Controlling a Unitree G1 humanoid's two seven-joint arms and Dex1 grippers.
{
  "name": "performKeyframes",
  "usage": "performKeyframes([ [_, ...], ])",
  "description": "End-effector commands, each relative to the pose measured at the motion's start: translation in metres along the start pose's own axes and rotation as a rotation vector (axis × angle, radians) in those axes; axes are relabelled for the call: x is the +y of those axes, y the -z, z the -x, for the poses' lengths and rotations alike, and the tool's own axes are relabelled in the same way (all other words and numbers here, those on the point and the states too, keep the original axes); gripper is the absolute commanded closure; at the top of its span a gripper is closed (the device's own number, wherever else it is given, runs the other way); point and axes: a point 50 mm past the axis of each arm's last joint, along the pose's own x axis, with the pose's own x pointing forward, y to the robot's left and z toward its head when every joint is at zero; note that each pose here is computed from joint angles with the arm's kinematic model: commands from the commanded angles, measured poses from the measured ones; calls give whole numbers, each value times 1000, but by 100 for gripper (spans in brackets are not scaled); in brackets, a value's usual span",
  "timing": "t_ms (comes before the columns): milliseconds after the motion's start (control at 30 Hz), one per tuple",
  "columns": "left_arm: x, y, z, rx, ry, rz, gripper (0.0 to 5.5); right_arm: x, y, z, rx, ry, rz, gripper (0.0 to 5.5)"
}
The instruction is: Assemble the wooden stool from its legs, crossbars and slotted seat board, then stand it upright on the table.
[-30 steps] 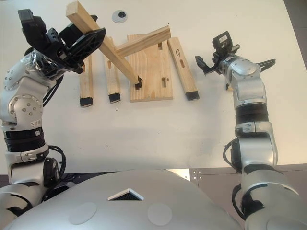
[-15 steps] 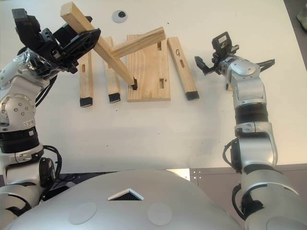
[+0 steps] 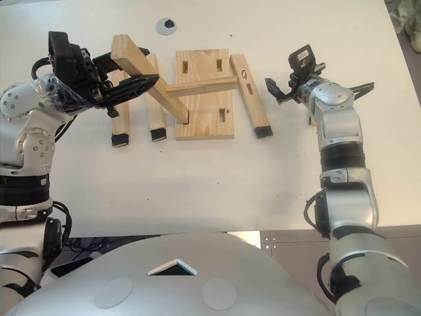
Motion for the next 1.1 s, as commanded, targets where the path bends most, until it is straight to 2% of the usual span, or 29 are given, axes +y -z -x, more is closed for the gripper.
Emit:
performKeyframes([
  [33,-25,95,11,538,20,231,338,2,-1,0,0,6,13,76],
  [133,-33,128,22,726,8,210,338,3,0,0,-1,6,10,76],
  [233,-36,133,21,692,-6,254,338,0,0,1,-6,20,0,76],
  [433,-22,97,9,528,-42,226,338,-9,-13,1,-71,97,-12,76],
  [533,-15,65,4,389,-43,155,338,-24,-29,7,-189,221,-39,76],
  [567,-12,57,5,353,-64,132,301,-28,-34,9,-226,251,-55,76],
  [667,0,43,13,274,-149,137,264,-29,-29,10,-236,273,-75,76],
  [767,2,15,28,142,-193,151,217,-28,-28,10,-239,279,-76,76],
  [833,8,9,46,156,-306,153,195,-28,-27,11,-242,283,-77,76],
  [900,19,18,66,280,-516,186,195,-29,-23,15,-239,296,-80,76],
  [967,27,44,80,423,-747,254,195,-32,-18,20,-236,324,-90,76],
  [1033,23,76,82,523,-878,335,195,-32,-15,21,-234,342,-101,76],
  [1100,16,95,73,528,-931,418,195,-30,-14,20,-236,348,-108,76],
])
